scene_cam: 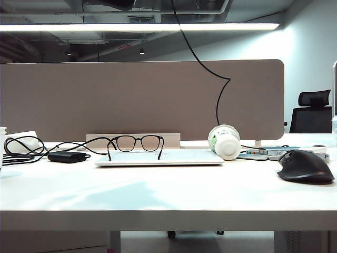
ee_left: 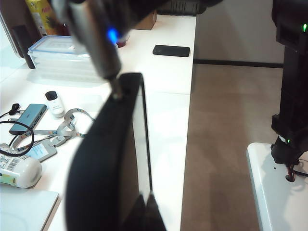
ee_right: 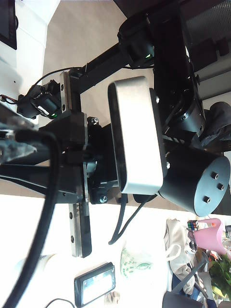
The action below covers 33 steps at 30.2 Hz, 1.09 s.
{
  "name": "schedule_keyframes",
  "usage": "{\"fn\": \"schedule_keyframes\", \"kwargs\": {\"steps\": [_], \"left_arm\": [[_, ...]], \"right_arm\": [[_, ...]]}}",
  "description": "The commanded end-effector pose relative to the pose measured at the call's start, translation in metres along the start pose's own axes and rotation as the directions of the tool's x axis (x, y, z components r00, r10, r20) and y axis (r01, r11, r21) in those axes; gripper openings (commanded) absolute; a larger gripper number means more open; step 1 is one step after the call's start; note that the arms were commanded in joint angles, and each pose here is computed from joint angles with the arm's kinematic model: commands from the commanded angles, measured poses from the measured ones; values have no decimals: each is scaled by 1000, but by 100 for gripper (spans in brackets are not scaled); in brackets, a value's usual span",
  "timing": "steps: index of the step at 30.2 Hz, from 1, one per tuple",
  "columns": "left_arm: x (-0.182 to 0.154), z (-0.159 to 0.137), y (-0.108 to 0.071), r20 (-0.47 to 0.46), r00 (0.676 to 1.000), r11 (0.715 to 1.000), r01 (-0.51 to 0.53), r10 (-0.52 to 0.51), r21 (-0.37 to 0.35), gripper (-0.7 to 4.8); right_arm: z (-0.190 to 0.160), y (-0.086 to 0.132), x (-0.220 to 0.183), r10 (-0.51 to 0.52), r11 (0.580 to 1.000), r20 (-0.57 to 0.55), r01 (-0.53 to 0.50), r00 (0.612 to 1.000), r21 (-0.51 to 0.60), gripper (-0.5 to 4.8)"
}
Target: Pick up the black phone, pick up the charger plug, insert the charger plug into the phone's charging port, and finally place the connected phone back on the desk.
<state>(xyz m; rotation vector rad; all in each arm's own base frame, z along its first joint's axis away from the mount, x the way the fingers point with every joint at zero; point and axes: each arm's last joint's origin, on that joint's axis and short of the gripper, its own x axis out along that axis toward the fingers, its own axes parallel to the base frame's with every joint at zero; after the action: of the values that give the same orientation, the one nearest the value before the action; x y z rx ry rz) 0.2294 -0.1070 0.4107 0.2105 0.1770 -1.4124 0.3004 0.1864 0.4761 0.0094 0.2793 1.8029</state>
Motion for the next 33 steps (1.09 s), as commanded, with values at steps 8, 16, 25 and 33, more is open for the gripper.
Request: {"fn": "schedule_keyframes", "kwargs": {"steps": [8,16,25,33], "left_arm": [[-3,6,-2,29,1000,999,7,-8,37,-6],[-3,6,-2,30,1000,1000,8,-9,25,-6],[-3,6,-2,30,1000,1000,8,-9,26,-6],[-3,6,-2,30,1000,1000,8,-9,27,-7]], "right_arm": [[5,10,-5,-3,1000,5,3,1000,-20,-8],[2,10,-5,-15,1000,-8,14,1000,-21,-8],[2,10,-5,-17,1000,-10,17,1000,-27,-8],[2,9,-5,-31,999,-15,31,999,-29,-8]]}}
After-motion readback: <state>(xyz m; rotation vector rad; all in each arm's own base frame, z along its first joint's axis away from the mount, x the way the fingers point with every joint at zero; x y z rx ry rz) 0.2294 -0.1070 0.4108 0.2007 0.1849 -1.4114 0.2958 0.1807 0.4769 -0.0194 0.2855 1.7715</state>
